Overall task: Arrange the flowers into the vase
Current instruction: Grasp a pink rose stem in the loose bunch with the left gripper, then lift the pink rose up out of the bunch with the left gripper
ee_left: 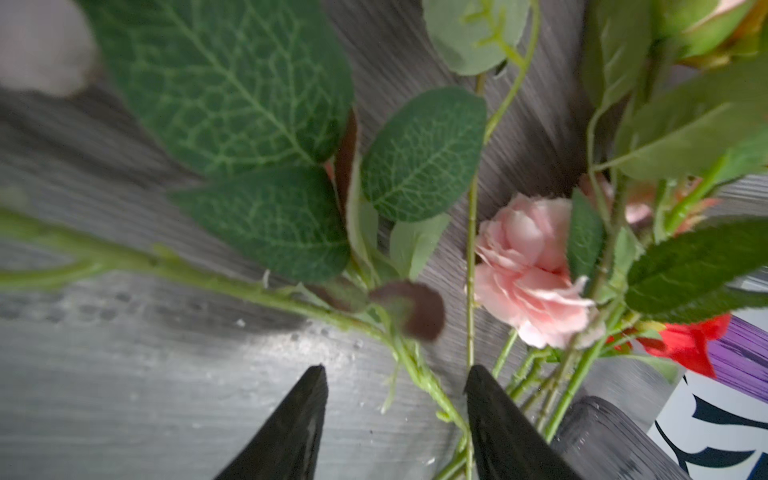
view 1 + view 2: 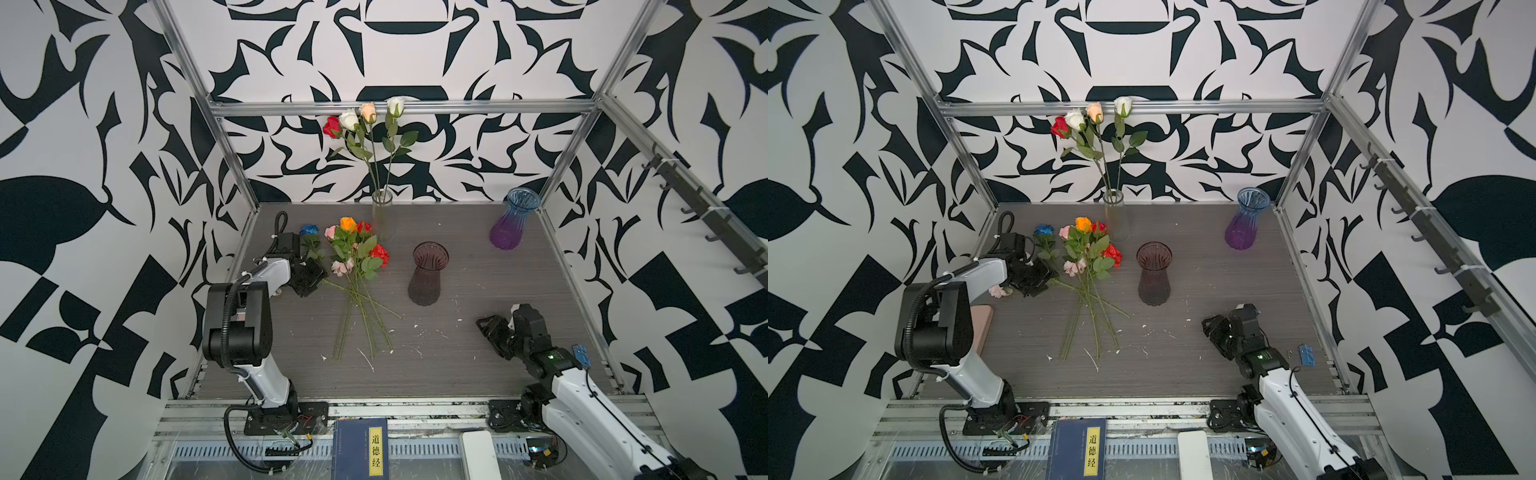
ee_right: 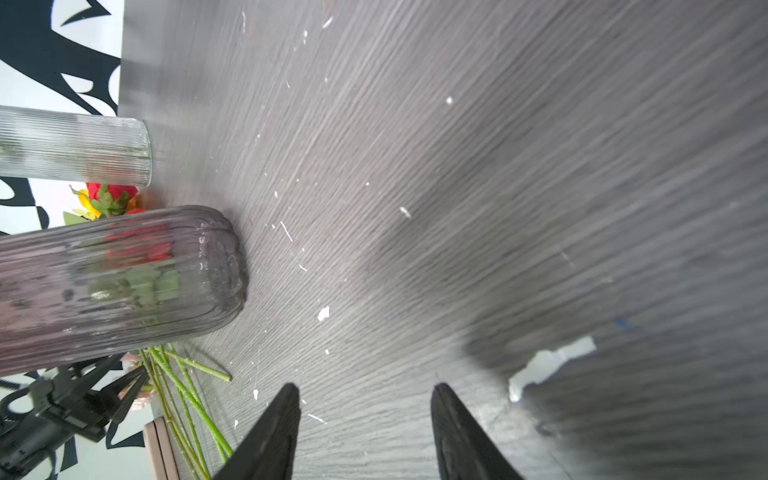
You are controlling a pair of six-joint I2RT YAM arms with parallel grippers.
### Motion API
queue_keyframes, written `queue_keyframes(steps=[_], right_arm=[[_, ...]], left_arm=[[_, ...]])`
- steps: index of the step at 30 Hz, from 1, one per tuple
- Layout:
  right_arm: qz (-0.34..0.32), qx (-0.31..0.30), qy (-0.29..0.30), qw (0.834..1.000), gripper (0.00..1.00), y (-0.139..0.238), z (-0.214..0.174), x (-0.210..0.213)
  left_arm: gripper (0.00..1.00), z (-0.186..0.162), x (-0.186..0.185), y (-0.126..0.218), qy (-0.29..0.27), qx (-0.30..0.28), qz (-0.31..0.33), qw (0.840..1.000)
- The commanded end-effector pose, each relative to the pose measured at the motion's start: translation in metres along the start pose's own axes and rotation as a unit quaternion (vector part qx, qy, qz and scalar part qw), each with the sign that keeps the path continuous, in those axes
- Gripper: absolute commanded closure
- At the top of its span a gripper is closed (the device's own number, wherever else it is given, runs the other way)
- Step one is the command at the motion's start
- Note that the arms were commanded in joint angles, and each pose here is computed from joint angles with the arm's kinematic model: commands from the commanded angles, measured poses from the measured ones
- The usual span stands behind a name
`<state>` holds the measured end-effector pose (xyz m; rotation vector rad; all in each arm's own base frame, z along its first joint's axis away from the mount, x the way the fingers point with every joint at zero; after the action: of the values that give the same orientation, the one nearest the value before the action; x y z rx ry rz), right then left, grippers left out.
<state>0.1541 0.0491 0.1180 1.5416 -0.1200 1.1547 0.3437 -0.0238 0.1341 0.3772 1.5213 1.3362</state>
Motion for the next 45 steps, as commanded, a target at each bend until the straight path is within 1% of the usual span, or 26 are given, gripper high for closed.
queue_keyframes(steps=[1,7,11,13,17,21,26,28,34,41,45], right_arm=[[0.015,-0.005,0.004,1.000,0.46,0.000,0.003,0.007],[0.013,-0.002,0.003,1.000,0.46,-0.002,0.003,0.007],[0.013,-0.003,0.002,1.000,0.46,-0.002,0.003,0.007],[0.013,-0.003,0.002,1.000,0.46,-0.002,0.003,0.006],[0.013,-0.001,0.001,1.000,0.46,-0.003,0.003,0.006],[0.014,-0.002,0.002,1.000,0.46,-0.002,0.003,0.006],[0.018,-0.003,0.002,1.000,0.46,-0.002,0.003,0.006],[0.019,-0.002,0.002,1.000,0.46,-0.002,0.003,0.007],[0.020,-0.003,0.002,1.000,0.46,-0.002,0.003,0.006],[0.023,-0.004,0.002,1.000,0.46,-0.001,0.003,0.005],[0.024,-0.004,0.002,1.000,0.46,-0.001,0.004,0.006]], left_arm=[[0.43,0.010,-0.007,0.003,0.008,-0.014,-0.011,1.000],[0.44,0.003,-0.019,0.017,0.007,-0.021,-0.041,0.999],[0.44,-0.004,-0.033,0.028,-0.013,-0.028,-0.059,0.998],[0.44,-0.004,-0.039,0.028,-0.021,-0.024,-0.068,0.997],[0.46,-0.003,-0.051,0.017,-0.031,-0.009,-0.072,0.997],[0.51,-0.001,-0.063,0.002,-0.042,0.008,-0.077,0.996],[0.51,0.000,-0.078,-0.013,-0.055,0.024,-0.081,0.995],[0.53,0.000,-0.081,-0.017,-0.057,0.028,-0.080,0.995],[0.54,-0.004,-0.080,-0.029,-0.045,0.039,-0.078,0.995],[0.62,-0.009,-0.079,-0.033,-0.039,0.047,-0.082,0.995],[0.74,-0.010,-0.080,-0.032,-0.040,0.047,-0.087,0.994]])
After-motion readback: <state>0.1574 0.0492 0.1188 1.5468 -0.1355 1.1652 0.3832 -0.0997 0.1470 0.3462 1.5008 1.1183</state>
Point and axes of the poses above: each gripper's point midway between its finger pads, its own y axis back along the fingers, its own x axis along the line the jaws close on, z = x × y, the point moved 10 cm from there along y, back along the fingers, and after that the axes turned 6 degrees about -y, right-handed, at the moved point
